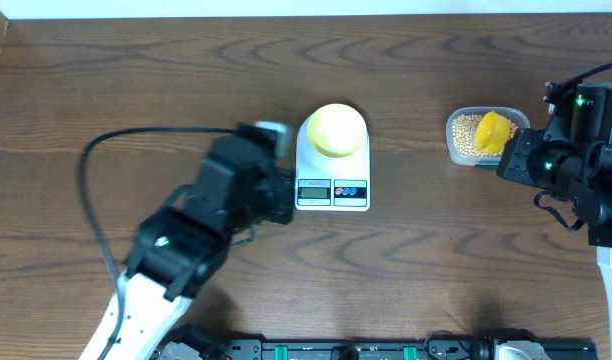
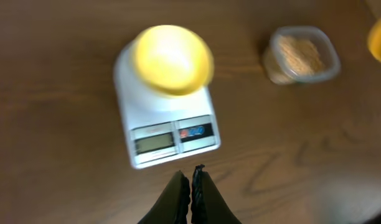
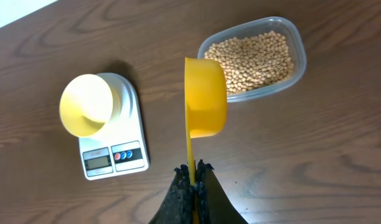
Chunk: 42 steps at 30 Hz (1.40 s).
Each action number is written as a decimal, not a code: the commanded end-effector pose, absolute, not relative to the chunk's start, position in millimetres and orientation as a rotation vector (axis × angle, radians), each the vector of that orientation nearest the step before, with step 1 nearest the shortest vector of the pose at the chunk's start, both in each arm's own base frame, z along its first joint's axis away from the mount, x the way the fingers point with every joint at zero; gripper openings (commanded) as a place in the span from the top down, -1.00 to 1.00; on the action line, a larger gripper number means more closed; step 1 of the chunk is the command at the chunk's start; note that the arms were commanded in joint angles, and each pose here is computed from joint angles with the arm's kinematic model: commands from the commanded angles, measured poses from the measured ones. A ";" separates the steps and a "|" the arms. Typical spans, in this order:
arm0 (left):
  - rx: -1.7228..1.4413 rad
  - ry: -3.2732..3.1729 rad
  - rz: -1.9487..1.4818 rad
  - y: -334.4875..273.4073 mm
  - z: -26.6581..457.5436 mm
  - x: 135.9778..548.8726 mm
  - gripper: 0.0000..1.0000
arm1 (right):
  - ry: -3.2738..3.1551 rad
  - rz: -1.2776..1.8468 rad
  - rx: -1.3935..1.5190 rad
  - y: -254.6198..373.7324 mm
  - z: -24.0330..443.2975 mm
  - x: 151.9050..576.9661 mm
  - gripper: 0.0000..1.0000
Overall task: Scoop item into bowl and weigh 50g on scale
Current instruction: 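Lift the left gripper away from the scale to the left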
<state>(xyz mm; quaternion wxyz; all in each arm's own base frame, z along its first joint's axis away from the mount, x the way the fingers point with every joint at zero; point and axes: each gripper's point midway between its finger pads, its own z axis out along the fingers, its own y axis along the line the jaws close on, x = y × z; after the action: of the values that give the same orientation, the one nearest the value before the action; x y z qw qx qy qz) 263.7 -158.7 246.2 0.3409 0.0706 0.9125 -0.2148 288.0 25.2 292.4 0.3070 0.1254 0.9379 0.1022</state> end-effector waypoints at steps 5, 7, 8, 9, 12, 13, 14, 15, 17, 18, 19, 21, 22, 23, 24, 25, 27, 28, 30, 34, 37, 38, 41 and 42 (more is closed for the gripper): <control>-0.232 2.440 -0.514 -101.0 237.7 268.0 0.86 | 2.472 0.297 0.323 28.0 299.2 284.0 0.98; -0.273 2.452 -0.492 -91.5 234.1 267.7 0.86 | 2.475 0.291 0.309 27.9 298.9 283.7 0.98; -0.286 2.455 -0.486 -88.6 233.3 267.7 0.85 | 2.473 0.286 0.311 27.1 299.1 284.1 0.98; -0.298 2.455 -0.481 -86.0 232.8 268.0 0.85 | 2.469 0.279 0.313 26.1 299.5 284.8 0.98; -0.331 2.446 -0.436 -76.6 232.1 270.5 0.83 | 2.447 0.255 0.318 22.6 302.3 289.1 0.98; -0.348 2.437 -0.390 -70.1 231.7 272.2 0.75 | 2.437 0.248 0.320 21.4 303.6 291.1 0.98; -0.364 2.427 -0.346 -63.7 231.6 273.8 0.68 | 2.422 0.239 0.321 19.9 305.6 293.7 0.98; -0.379 2.418 -0.306 -58.0 231.6 275.1 0.56 | 2.408 0.229 0.323 18.3 307.7 296.2 0.98; -0.406 2.398 -0.231 -47.1 232.3 277.2 0.32 | 2.375 0.198 0.331 13.5 312.2 302.1 0.98; -0.419 2.388 -0.195 -41.8 232.5 278.0 0.23 | 2.356 0.178 0.337 10.3 314.9 305.7 0.98; -0.431 2.378 -0.156 -36.3 232.9 278.9 0.10 | 2.335 0.154 0.340 6.7 318.0 309.3 0.98; -0.449 2.367 -0.104 -28.9 232.7 280.2 -0.13 | 2.308 0.113 0.316 2.2 322.3 315.7 0.98; -0.458 2.363 -0.079 -25.5 232.3 280.9 -0.26 | 2.299 0.093 0.298 0.5 323.6 318.7 0.98; -0.463 2.362 -0.058 -23.0 231.5 281.8 -0.41 | 2.293 0.078 0.283 -0.6 324.6 321.3 0.98; -0.469 2.362 -0.040 -21.0 230.2 282.8 -0.56 | 2.291 0.072 0.267 -0.6 324.7 323.7 0.98; -0.471 2.368 -0.034 -20.6 228.5 283.6 -0.58 | 2.291 0.068 0.257 -0.5 324.4 325.5 0.98; -0.470 2.384 -0.026 -21.1 224.2 285.2 -0.81 | 2.297 0.067 0.258 -0.5 322.2 327.9 0.98; -0.470 2.392 -0.022 -21.3 221.9 286.0 -0.96 | 2.301 0.066 0.258 -0.5 321.0 328.4 0.98; -0.470 2.413 -0.011 -21.7 216.3 287.5 -0.96 | 2.323 0.048 0.224 -0.5 316.3 329.0 0.98; -0.471 2.463 0.016 -21.4 204.9 285.9 -0.96 | 2.349 0.012 0.178 -2.1 310.7 329.2 0.98; -0.471 2.482 0.026 -21.8 199.7 287.7 -0.96 | 2.336 -0.040 0.200 -9.8 312.2 330.8 0.98; -0.471 2.487 0.029 -21.9 198.1 288.2 -0.96 | 2.330 -0.051 0.205 -11.5 313.1 331.4 0.98; -0.471 2.502 0.037 -22.2 193.8 289.5 -0.96 | 2.324 -0.057 0.207 -12.5 314.1 332.3 0.98; -0.471 2.506 0.040 -22.3 192.6 289.9 -0.96 | 2.324 -0.058 0.207 -12.6 314.1 332.3 0.98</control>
<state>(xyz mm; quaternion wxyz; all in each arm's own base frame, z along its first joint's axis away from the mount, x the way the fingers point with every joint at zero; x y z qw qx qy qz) 288.5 -27.9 193.7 0.2930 -0.1704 0.9408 0.0010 331.3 -5.6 306.7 0.3829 0.0827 0.9201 -0.0033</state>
